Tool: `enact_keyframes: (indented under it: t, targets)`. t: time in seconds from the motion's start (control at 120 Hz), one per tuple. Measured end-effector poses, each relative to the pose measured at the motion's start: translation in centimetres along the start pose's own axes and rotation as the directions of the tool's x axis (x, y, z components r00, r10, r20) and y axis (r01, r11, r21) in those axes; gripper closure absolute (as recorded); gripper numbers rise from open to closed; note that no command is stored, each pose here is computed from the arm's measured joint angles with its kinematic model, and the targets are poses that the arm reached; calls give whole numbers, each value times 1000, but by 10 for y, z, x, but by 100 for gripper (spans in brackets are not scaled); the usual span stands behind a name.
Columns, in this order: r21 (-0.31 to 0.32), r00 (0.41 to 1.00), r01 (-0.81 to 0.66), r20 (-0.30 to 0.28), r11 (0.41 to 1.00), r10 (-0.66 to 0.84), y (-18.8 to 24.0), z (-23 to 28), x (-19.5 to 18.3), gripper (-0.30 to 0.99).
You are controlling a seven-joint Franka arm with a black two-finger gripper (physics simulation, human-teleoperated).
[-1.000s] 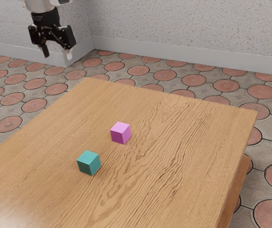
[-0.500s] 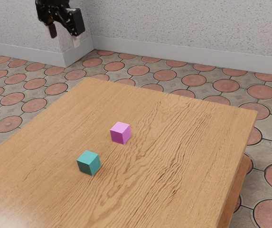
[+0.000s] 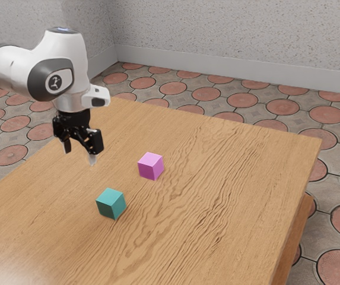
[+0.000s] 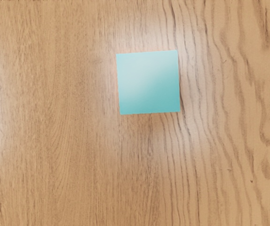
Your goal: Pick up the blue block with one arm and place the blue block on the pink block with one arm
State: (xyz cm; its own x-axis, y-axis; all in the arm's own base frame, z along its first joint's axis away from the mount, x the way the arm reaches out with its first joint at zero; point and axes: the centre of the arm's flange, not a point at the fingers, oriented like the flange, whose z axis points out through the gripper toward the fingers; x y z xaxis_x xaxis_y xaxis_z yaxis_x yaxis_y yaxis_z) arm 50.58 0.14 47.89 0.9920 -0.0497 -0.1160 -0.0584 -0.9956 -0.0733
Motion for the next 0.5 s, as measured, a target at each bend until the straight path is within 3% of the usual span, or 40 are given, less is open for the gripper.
enact_keyframes:
  t: [0.283, 0.5]
  targets:
    - [-39, 999, 18, -43, 999, -19, 0, 81, 16, 0]
    - [-47, 999, 8, -39, 999, -9, 4, 128, 36, 0]
